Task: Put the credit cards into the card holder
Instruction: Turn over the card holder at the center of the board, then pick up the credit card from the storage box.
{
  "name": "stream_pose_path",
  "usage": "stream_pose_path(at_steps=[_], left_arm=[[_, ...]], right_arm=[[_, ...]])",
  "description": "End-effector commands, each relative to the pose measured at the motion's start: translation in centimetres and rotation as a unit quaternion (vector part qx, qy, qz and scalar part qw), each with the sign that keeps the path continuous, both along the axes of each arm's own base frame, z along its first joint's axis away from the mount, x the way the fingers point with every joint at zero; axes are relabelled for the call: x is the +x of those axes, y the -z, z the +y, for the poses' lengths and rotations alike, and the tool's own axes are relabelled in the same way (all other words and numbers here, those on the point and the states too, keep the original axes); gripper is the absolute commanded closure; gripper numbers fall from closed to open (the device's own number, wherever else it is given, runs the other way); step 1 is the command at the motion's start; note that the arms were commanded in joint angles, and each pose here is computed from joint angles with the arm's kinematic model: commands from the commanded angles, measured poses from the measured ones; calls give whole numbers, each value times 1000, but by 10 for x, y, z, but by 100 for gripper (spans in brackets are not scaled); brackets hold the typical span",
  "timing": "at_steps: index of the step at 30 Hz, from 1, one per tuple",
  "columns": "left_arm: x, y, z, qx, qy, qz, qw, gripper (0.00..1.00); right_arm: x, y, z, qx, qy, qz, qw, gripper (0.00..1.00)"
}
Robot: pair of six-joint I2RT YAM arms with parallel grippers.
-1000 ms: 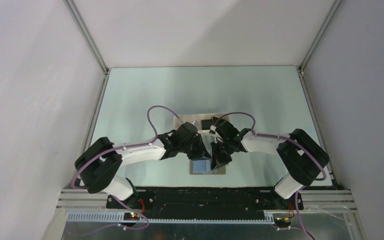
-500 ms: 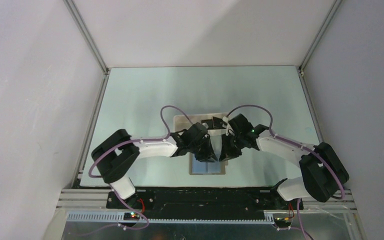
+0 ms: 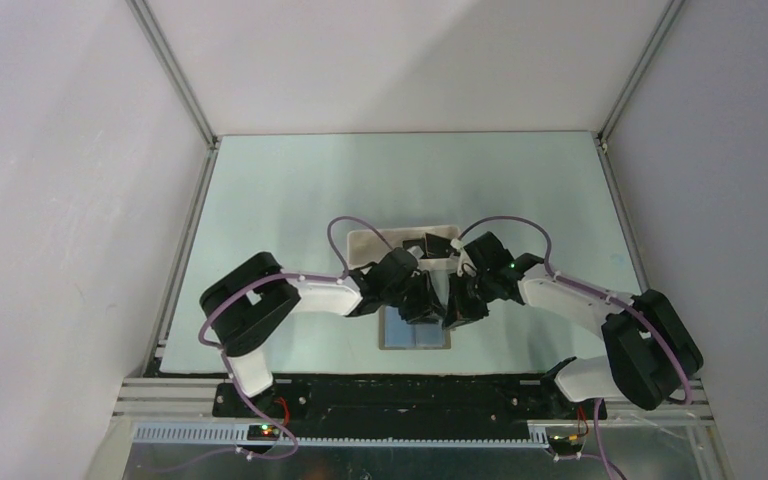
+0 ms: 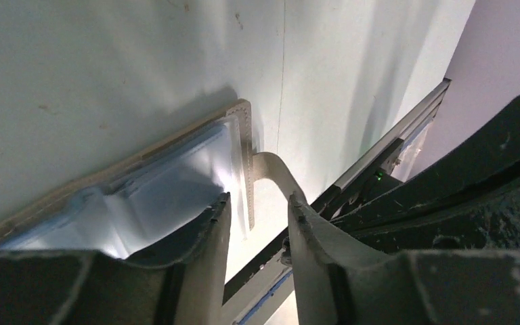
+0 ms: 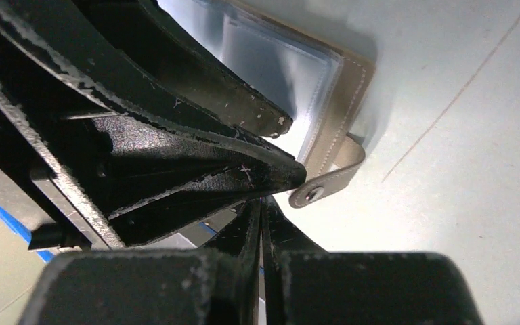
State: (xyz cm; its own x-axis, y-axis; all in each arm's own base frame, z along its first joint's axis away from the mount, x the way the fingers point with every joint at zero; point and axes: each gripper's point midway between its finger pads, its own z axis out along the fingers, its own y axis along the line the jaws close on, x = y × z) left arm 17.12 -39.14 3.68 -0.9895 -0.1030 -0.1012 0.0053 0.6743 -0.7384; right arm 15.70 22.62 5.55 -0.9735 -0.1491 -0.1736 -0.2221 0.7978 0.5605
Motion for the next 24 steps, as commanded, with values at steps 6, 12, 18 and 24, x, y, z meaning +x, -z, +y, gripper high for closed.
stream_pose_path(at_steps=[6,12,18,24], left_arm=[[0,-55,14,-68,-22,-55,996,52],[4,-76,38,-84,-45,-94,991,39],[23,-81,69,-79,-98,-118,985,36],[65,-97,101,-20,-139,-146,979,39]], right_arm=[[13,-5,20,41,-1,-12,999,100],[15,-9,16,38,4,-21,999,100],[38,-30,7,47,24,-56,997,94],[93,-68,-12,67,69,-101,990,76]])
